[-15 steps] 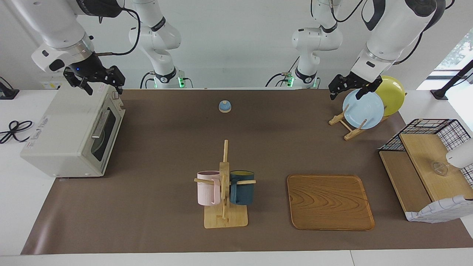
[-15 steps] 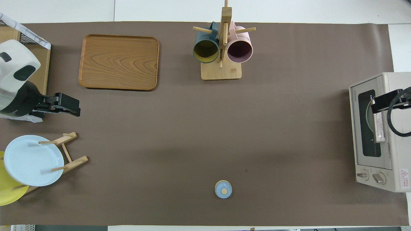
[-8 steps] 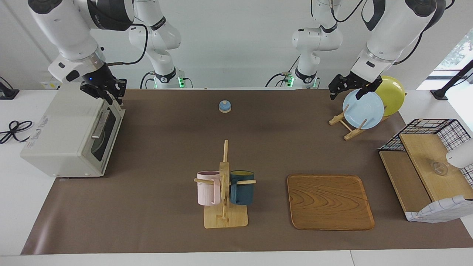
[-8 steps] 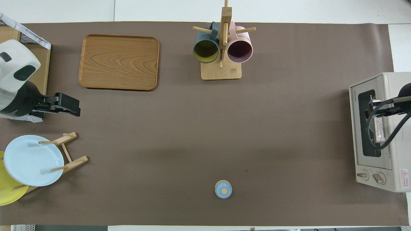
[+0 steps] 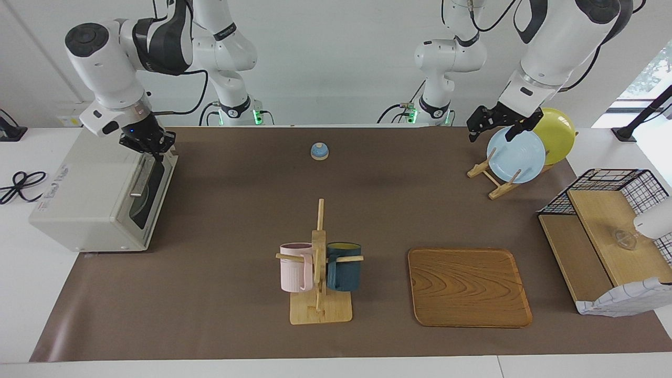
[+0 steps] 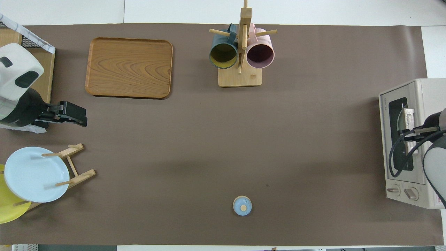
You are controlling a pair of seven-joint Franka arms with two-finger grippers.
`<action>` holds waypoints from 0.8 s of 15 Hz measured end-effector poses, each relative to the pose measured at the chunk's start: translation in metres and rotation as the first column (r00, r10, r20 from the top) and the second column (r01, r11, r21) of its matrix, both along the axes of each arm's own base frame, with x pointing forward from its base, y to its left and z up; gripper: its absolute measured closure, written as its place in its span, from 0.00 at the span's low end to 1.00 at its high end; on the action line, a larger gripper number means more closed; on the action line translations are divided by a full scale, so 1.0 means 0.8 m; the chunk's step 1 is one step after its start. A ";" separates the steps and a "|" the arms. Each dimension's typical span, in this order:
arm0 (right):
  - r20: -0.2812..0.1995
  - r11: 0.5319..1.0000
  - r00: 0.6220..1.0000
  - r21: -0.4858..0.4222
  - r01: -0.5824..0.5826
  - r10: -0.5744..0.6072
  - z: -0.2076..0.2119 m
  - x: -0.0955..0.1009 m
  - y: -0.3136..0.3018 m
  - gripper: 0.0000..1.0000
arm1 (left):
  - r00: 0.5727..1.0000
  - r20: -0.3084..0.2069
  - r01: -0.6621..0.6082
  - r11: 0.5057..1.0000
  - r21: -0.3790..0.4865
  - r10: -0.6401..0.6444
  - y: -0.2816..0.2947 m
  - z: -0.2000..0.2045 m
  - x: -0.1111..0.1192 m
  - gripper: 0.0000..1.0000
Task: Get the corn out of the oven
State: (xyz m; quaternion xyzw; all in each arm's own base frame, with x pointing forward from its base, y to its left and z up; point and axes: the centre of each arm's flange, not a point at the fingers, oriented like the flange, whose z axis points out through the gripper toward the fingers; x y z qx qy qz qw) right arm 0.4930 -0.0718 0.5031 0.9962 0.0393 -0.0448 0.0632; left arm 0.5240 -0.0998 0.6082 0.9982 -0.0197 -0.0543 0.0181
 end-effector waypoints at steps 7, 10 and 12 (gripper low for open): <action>-0.034 0.996 0.999 -0.084 -0.006 0.003 -0.019 -0.009 -0.027 0.99 | 1.000 0.000 0.000 1.000 0.000 0.000 0.000 0.000 0.000 0.00; -0.030 0.997 1.000 -0.082 -0.008 0.006 -0.031 -0.011 -0.028 0.99 | 1.000 0.000 0.000 1.000 0.000 0.000 0.000 0.000 0.000 0.00; -0.037 0.997 0.999 -0.081 0.000 -0.003 -0.036 -0.013 -0.033 0.99 | 1.000 0.000 0.000 1.000 0.000 0.000 0.000 0.000 0.000 0.00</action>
